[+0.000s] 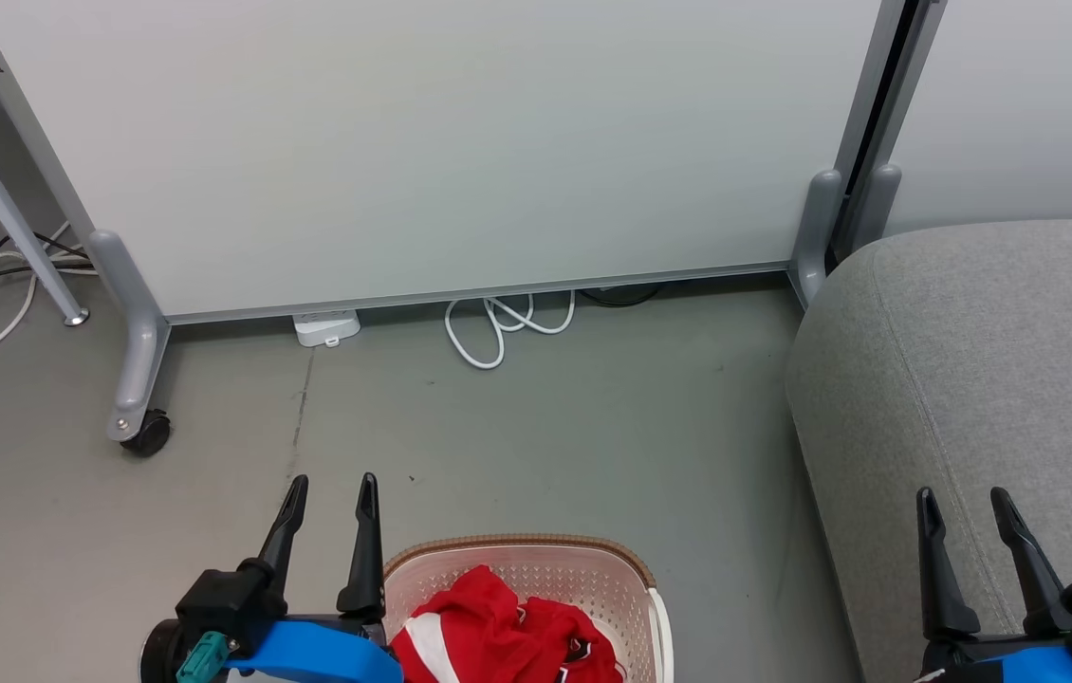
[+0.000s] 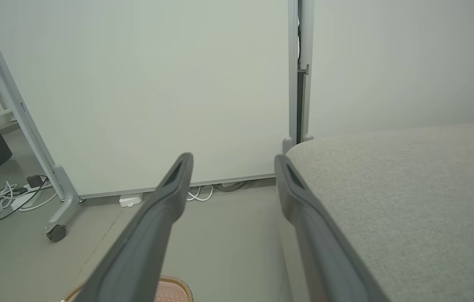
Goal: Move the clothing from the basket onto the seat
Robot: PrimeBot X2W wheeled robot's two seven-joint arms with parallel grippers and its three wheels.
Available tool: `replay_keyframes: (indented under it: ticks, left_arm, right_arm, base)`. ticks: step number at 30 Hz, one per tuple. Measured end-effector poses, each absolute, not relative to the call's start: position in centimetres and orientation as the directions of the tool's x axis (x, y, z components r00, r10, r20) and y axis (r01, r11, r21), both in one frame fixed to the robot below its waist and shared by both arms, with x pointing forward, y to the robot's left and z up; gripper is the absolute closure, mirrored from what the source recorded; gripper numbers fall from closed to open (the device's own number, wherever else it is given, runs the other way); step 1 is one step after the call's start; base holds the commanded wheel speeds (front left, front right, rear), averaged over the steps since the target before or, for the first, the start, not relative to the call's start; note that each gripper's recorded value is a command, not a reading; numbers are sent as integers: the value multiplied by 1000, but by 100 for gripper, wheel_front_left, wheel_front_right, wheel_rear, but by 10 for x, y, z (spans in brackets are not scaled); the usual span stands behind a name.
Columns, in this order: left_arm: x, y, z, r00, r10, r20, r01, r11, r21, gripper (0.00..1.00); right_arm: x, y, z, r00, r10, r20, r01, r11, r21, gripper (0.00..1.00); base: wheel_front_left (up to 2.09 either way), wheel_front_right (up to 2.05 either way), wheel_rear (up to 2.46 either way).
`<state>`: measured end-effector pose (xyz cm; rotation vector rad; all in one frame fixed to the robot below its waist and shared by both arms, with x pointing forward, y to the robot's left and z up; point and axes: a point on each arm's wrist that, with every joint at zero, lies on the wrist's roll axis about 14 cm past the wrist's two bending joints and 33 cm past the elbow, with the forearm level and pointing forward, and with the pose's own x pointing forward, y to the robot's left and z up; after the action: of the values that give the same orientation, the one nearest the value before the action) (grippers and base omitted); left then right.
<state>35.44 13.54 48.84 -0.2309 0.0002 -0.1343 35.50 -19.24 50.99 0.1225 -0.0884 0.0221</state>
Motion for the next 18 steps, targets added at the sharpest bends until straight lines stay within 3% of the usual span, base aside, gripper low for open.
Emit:
replay_keyframes:
  ticks: [18]
  left_arm:
    - [352, 134, 487, 990, -140, 22, 142, 975, -170, 0]
  right_arm:
    - [353, -187, 509, 995, 39, 96, -46, 996, 75, 0]
  base:
    - [0, 0, 0]
